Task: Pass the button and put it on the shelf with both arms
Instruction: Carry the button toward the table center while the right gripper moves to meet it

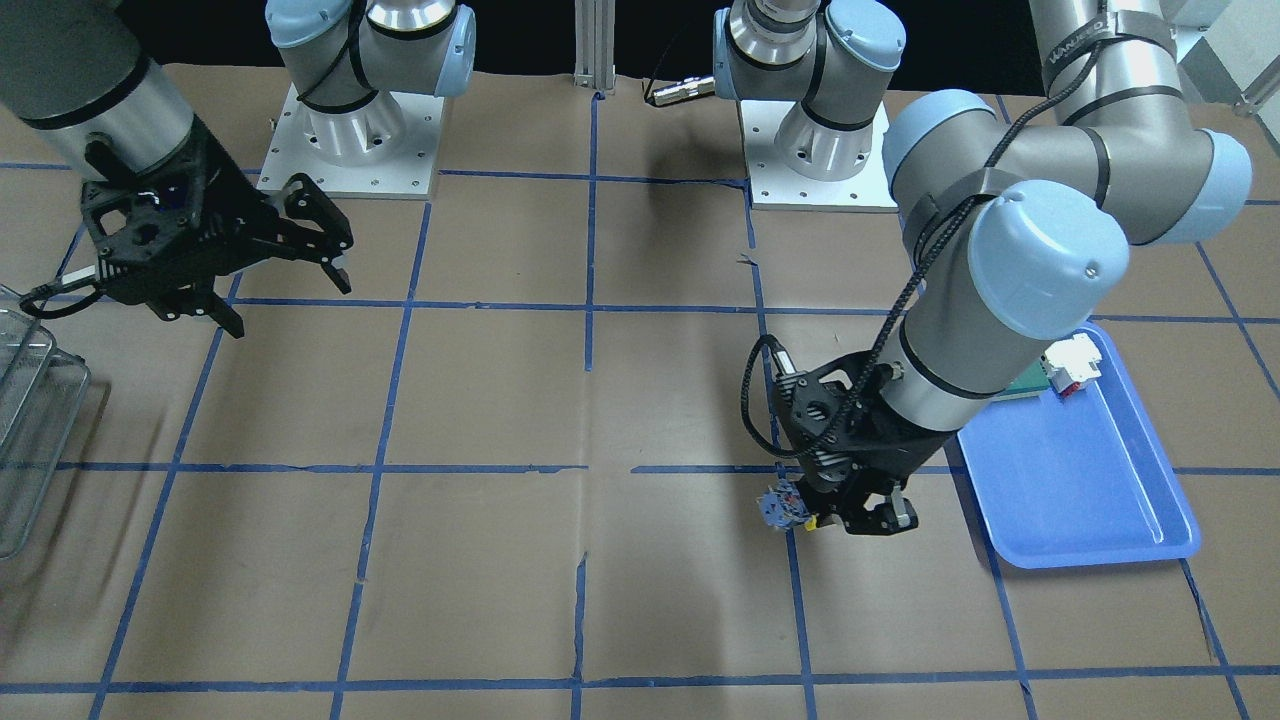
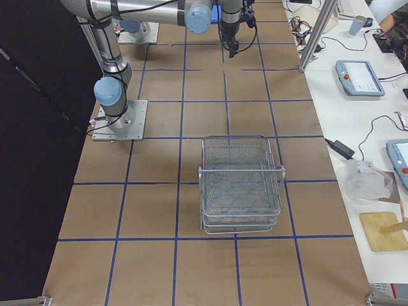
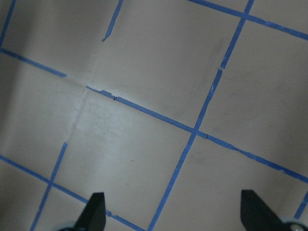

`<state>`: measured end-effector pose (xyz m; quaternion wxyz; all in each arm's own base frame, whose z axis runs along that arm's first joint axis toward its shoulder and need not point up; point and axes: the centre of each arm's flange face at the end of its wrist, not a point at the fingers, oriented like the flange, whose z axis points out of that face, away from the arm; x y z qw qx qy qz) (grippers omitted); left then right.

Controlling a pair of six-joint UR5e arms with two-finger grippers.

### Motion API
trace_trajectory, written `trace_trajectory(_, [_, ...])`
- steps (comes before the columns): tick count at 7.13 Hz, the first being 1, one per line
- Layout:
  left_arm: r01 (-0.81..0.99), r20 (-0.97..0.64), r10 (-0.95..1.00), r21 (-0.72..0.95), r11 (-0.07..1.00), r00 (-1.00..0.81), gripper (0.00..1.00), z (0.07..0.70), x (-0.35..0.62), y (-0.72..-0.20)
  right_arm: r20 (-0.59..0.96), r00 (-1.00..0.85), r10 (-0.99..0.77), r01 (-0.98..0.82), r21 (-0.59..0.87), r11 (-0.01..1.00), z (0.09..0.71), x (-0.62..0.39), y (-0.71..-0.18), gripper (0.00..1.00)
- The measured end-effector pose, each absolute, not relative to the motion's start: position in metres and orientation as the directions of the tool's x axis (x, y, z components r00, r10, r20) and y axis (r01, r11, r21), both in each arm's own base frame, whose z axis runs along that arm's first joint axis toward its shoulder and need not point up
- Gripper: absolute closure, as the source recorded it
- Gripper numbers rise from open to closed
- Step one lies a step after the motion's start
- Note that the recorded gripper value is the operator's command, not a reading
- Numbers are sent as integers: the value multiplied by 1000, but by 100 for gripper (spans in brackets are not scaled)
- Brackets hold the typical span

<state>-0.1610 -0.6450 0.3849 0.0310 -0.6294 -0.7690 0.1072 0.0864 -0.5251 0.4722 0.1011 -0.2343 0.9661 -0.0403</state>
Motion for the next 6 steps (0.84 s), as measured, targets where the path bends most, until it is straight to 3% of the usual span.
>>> trace_trajectory(1, [961, -120, 989, -271, 47, -82, 100, 392, -183, -643, -198, -784, -588, -567, -153, 809, 475, 69, -519, 0])
trace_trajectory(4, [870, -227, 967, -445, -211, 118, 100, 407, -266, -629, -194, -456, -869, -757, -429, 493, 489, 76, -510, 0])
trace_trajectory(6, [814, -264, 948, -503, -291, 176, 100, 413, -309, -613, -110, -298, -948, -778, -547, 308, 475, 87, -513, 0])
